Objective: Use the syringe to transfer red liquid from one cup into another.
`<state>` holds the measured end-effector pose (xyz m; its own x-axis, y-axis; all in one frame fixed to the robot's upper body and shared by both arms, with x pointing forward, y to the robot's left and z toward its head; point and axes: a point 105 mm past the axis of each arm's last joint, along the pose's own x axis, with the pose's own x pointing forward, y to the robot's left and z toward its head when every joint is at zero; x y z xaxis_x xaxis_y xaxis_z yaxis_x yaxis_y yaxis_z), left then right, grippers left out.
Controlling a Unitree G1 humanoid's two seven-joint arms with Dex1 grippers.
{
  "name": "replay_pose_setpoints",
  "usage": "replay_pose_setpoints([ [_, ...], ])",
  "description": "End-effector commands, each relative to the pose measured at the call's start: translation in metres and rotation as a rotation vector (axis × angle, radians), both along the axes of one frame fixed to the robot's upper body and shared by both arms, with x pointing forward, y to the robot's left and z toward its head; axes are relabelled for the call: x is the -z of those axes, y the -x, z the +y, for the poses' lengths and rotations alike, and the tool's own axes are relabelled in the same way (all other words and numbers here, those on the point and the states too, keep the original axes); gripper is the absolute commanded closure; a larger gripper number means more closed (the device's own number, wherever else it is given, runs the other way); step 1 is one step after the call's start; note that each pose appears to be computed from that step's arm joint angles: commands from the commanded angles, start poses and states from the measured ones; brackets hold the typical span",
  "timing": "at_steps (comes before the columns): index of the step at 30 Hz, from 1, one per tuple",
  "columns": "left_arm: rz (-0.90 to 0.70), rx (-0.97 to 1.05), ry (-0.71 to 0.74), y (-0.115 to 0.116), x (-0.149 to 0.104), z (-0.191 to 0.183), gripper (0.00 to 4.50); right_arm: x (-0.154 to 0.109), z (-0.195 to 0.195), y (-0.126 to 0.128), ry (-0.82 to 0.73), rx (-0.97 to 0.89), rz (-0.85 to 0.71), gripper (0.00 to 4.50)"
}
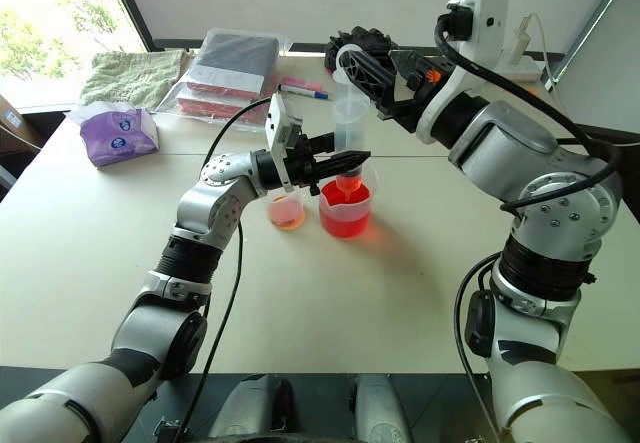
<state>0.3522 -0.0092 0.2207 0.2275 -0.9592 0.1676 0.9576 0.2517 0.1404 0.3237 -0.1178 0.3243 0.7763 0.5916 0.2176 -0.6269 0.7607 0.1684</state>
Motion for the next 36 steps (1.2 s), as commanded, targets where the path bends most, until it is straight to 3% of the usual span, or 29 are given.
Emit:
replay_pose_setpoints([
  [1,-0.025,0.062,-0.041,0.01,0.001,-0.015,2.97,-0.022,0.005,0.02,0.004,-0.073,-0.111,0.27],
  [19,-0.025,0.041,-0.008,0.008,-0.009,-0.011,2.97,-0.017,-0.023,0.028,0.111,-0.132,-0.075,0.27],
  [30,-0.031,0.005,0.008,0.003,-0.017,0.002,2.97,-0.021,-0.056,0.041,-0.046,-0.184,-0.035,0.27],
  [36,-0.021,-0.013,0.061,0.001,-0.032,0.004,2.97,0.018,-0.065,0.028,-0.03,-0.108,0.066,0.27],
])
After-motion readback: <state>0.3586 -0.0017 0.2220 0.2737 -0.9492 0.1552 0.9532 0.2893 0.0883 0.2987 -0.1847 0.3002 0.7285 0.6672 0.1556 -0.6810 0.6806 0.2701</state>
